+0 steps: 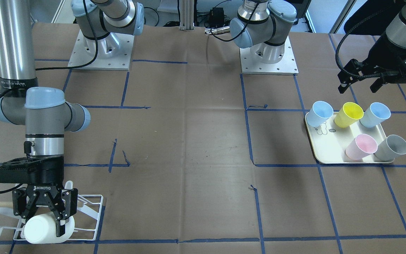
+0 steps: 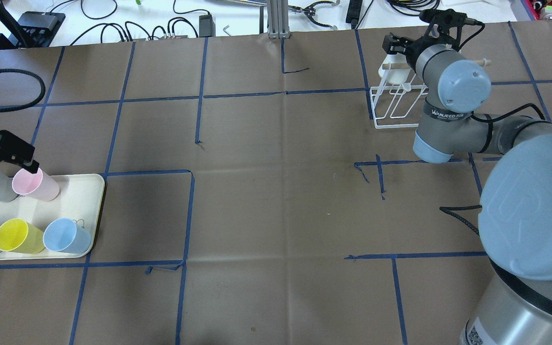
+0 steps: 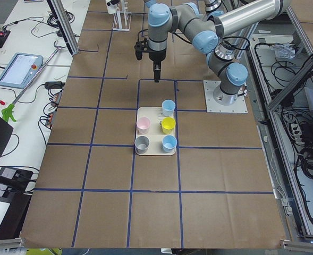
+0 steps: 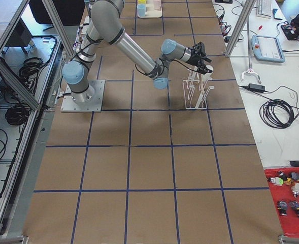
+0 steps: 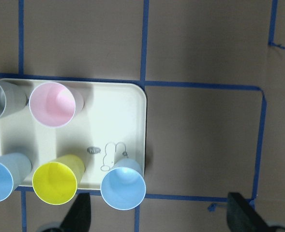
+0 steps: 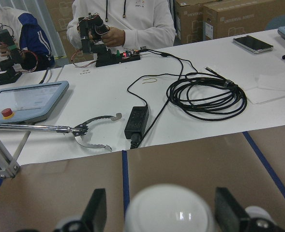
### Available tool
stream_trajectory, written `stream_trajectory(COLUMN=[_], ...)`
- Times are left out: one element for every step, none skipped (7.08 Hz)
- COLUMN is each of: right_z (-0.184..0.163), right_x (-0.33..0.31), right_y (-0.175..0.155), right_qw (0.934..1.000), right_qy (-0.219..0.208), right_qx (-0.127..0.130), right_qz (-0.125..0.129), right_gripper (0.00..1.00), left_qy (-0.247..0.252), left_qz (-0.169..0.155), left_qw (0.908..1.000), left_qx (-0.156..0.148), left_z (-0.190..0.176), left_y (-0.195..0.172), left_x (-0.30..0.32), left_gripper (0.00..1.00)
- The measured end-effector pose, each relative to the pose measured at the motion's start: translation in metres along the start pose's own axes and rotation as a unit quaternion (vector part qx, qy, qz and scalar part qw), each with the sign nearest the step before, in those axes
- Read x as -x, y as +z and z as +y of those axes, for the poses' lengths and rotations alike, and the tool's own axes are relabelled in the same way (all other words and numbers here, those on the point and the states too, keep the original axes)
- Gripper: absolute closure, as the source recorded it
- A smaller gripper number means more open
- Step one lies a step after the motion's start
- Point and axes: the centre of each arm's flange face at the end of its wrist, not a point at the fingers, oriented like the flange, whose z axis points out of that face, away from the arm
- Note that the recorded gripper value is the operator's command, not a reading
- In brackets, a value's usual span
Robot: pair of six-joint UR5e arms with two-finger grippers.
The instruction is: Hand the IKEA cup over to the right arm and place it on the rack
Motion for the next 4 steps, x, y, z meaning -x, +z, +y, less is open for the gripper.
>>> stream_trajectory(right_z=[-0.001, -0.004, -0.011, -0.022], right_x=[0.000, 0.001, 0.003, 0.007], right_y=[-0.001, -0.003, -0.009, -0.019], right_qw=[1.0000, 1.0000, 1.0000, 0.9998], right_qy=[0.001, 0.001, 0.001, 0.001], right_qx=[-0.001, -0.003, -0.010, -0.020], right_qz=[0.000, -0.001, -0.001, -0.003], right_gripper=[0.00, 0.00, 0.00, 0.00], left_qy=[0.011, 0.021, 0.031, 0.036], left_qz=[0.007, 0.012, 0.016, 0.022], left_qw=[0.9999, 0.9996, 0.9992, 0.9988], left_qx=[0.008, 0.014, 0.019, 0.027], left_z=[0.016, 0.024, 0.026, 0.026], left_y=[0.014, 0.023, 0.030, 0.039], left_x=[0.000, -0.002, -0.003, -0.003], left_gripper=[0.00, 0.00, 0.01, 0.01])
